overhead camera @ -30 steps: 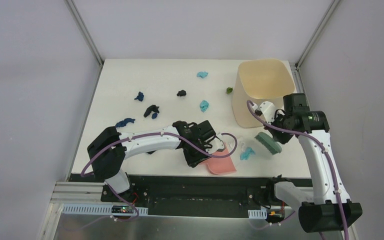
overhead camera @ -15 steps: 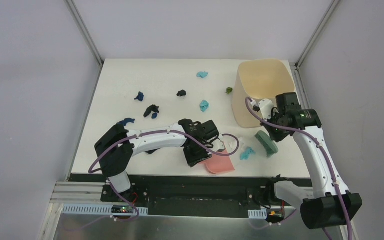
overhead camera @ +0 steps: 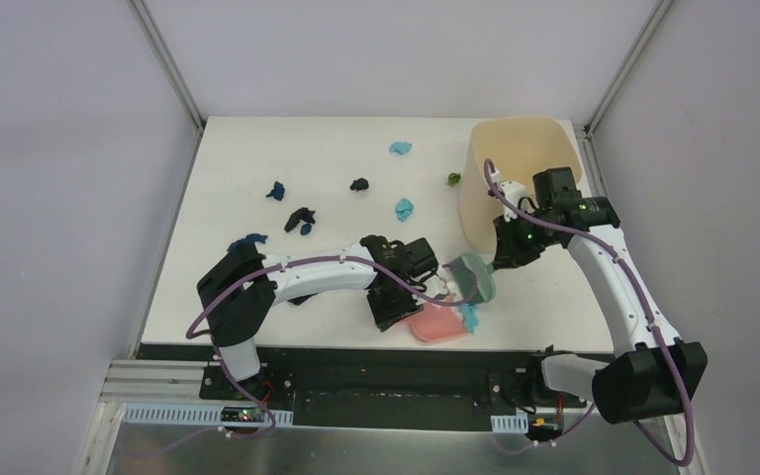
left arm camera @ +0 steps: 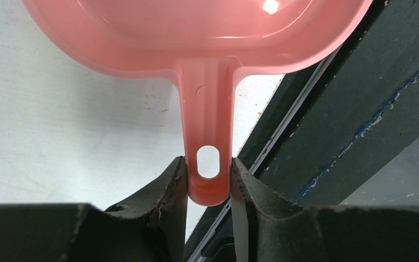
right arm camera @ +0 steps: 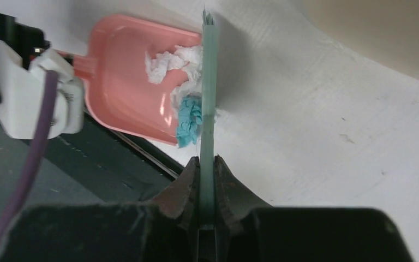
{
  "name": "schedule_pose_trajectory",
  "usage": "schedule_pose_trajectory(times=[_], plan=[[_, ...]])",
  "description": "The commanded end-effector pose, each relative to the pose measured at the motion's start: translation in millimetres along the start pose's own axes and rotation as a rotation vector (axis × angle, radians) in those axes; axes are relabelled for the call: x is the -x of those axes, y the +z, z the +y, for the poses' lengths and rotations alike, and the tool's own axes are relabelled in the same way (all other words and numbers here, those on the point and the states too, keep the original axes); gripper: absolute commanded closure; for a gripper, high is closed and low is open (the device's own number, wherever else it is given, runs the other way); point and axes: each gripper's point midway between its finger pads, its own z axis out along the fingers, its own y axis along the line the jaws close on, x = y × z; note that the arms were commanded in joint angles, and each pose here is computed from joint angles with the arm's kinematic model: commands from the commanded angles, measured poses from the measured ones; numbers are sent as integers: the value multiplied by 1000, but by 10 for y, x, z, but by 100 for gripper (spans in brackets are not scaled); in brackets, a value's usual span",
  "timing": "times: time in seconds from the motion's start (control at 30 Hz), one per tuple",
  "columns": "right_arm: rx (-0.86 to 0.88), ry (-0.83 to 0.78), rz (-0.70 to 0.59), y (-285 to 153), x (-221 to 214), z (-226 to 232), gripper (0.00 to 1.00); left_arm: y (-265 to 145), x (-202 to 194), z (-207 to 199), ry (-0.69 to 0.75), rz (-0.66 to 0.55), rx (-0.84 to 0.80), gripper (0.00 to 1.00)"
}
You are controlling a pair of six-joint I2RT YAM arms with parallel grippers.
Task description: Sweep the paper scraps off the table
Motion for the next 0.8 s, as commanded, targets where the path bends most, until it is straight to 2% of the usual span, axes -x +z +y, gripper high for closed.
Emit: schedule_pose_trajectory(times=[0.0,0.17,0.27,0.43,0.57,0.77], plan=[[192,50,-80,-56,228,366,100,-75,196,80,-13,-60,50,100],[312,53,-152,-200,345,579,100,-113,225,107,-14,-91,65,100],[304,68,-210,-342,433,542,100,-163,236,122,-11,-112,81,100],[133,27,-294,-599,568,318,100,-258,189,169,-10,-143,123,100],[-40,-2,-312,-742,587,80,100,-377,83,180,-36,-113,150,100],[-58,-45,-253,-683,328,133,100,-576,-133,258,-72,-3,232,100]])
